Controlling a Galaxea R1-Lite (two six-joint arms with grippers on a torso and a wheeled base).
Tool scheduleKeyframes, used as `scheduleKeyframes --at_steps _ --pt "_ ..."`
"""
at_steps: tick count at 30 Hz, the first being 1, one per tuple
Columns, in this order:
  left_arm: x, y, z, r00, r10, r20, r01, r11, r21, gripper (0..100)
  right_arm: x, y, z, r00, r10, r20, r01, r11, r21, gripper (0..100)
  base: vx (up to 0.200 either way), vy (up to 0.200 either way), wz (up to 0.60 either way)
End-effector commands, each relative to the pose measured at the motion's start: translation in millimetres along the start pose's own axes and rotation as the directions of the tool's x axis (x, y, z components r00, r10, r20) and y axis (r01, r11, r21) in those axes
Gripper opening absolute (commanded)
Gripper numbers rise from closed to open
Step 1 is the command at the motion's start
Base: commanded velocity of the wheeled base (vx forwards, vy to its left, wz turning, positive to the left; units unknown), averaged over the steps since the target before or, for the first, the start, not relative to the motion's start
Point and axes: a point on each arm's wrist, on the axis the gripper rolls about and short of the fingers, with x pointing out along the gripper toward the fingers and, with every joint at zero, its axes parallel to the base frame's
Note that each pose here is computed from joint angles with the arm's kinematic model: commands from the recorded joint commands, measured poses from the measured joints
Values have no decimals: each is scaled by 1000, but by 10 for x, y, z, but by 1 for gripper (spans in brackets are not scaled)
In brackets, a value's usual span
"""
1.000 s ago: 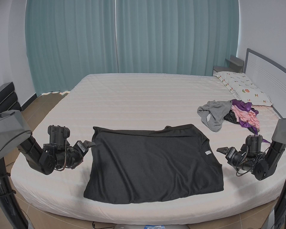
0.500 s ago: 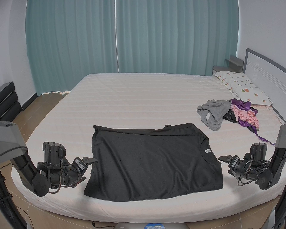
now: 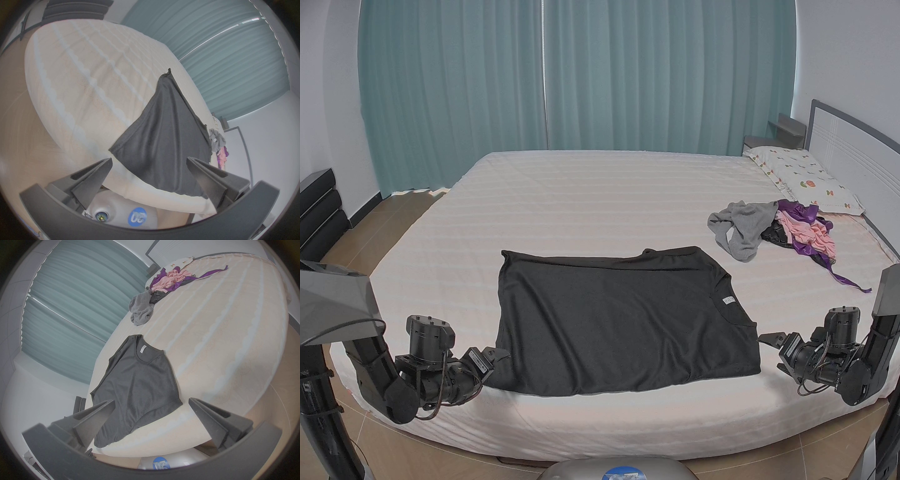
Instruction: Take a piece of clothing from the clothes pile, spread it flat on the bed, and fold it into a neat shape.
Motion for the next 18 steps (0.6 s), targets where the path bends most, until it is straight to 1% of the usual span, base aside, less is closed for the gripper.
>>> scheduleKeyframes --at_steps 1,5,8,13,14,18 --pt "271 84 -203 997 82 7 -82 994 69 100 30 -24 -17 1000 -7 -8 7 1000 9 100 0 0 0" --pt "380 92 -241 992 118 47 -122 986 109 100 37 -25 -16 1000 -2 -3 2 1000 8 100 0 0 0" --pt "415 72 -220 992 114 61 -120 987 111 100 48 -36 -23 1000 -6 -5 6 1000 9 100 0 0 0" --pt "489 16 -119 992 89 94 -98 990 98 100 60 -63 -49 1000 -19 -18 19 1000 4 100 0 0 0" --pt "489 16 -119 992 89 94 -98 990 98 0 60 -63 -49 1000 -19 -18 19 1000 4 100 0 0 0" --pt "514 31 -111 991 95 92 -104 990 94 0 78 -78 -107 999 -29 -43 29 1000 -3 100 0 0 0"
